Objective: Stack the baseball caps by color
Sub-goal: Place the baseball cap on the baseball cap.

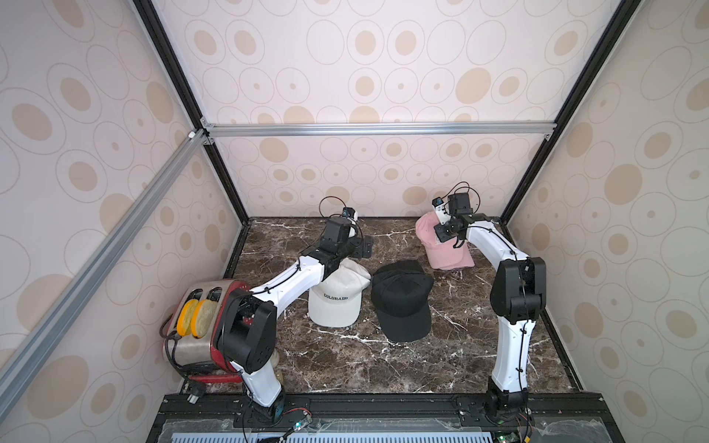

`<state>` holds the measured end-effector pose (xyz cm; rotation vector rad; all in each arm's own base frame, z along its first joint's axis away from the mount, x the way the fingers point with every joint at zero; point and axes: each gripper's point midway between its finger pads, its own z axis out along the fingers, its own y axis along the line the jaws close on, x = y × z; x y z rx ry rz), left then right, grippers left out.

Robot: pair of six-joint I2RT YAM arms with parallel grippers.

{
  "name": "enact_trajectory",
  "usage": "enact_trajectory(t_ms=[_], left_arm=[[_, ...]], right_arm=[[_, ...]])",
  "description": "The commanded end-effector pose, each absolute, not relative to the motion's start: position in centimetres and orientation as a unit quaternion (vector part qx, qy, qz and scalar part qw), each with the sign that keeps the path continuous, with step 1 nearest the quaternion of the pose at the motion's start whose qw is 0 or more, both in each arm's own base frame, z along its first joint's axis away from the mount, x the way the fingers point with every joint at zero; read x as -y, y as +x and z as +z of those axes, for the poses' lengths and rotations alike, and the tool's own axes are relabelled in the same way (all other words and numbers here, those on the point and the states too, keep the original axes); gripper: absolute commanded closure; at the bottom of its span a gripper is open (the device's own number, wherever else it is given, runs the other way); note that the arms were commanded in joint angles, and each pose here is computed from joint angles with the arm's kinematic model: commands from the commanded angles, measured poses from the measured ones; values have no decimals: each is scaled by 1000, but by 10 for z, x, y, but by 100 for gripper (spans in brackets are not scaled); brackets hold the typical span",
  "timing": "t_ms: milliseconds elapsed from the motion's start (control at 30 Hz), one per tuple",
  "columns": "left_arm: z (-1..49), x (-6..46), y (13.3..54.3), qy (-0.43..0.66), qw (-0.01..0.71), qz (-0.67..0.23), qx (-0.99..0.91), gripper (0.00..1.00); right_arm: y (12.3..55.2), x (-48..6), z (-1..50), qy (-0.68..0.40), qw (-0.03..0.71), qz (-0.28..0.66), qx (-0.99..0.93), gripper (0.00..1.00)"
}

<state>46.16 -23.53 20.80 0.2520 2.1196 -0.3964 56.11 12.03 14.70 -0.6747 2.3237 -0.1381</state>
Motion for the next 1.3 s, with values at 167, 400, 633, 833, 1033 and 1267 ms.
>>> enact_trajectory(t_ms=[167, 400, 633, 833, 1033, 1267], left_arm=[[219, 237, 465, 110, 474, -153, -860, 1], [218, 237, 465, 111, 473, -151, -861, 1], [216, 238, 466, 112, 469, -153, -862, 1], [213, 241, 467, 111, 466, -158, -864, 1], [210, 243, 467, 114, 458, -160, -867, 1], [208, 241, 467, 116, 457, -154, -868, 1]], right_arm=[[545, -124, 223, -236, 428, 54, -871, 100], [538, -98, 221, -221, 431, 122, -866, 100], [532, -70, 201, -198, 415, 197, -866, 100], [529, -65, 180, -204, 386, 226, -871, 100], [531, -77, 169, -191, 371, 281, -864, 100], [539, -59, 151, -182, 366, 259, -875, 100]])
